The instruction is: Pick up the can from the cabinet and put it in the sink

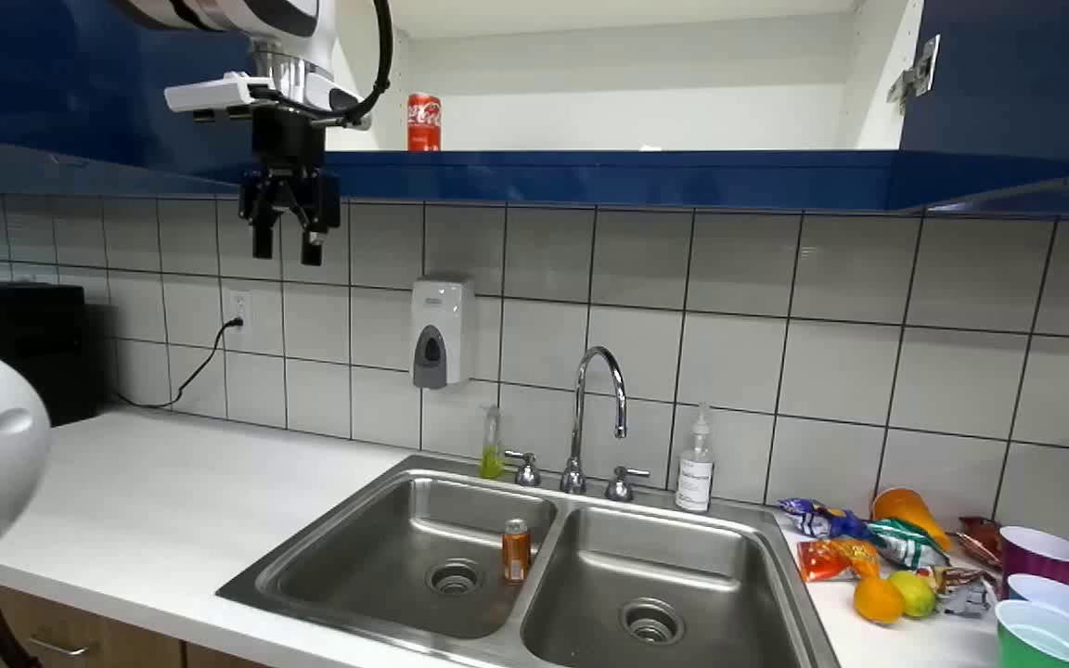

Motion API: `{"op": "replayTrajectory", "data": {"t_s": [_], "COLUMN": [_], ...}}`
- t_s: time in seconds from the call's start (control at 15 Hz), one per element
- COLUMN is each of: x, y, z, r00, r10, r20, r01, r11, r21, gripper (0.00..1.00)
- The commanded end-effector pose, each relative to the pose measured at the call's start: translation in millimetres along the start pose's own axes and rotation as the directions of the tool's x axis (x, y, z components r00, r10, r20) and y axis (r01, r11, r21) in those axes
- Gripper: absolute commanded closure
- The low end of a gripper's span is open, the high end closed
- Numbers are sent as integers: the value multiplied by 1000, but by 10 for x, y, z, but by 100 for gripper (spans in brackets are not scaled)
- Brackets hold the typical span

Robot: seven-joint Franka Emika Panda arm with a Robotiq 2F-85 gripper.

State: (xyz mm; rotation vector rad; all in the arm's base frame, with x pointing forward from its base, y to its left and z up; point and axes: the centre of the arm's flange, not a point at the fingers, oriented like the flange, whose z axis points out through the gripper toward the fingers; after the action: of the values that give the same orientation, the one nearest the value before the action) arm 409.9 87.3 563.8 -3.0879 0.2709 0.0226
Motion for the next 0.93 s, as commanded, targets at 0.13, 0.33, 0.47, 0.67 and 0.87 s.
{"op": "replayTrajectory", "data": {"t_s": [0.13,0.33,0.47,0.67,0.87], "x": [10,23,35,68,92], "y": [8,11,10,14,46], "z": [-21,-96,-174,-286,-410], "r00": [1000,1000,999,998,996], "r10": [3,-7,-28,-53,-79], "r20": [-6,-17,-17,-35,-43], "r01": [-3,7,28,53,78], "r11": [1000,1000,999,998,997], "r21": [-7,-17,-17,-15,-6], "gripper": [0,0,0,0,0]}}
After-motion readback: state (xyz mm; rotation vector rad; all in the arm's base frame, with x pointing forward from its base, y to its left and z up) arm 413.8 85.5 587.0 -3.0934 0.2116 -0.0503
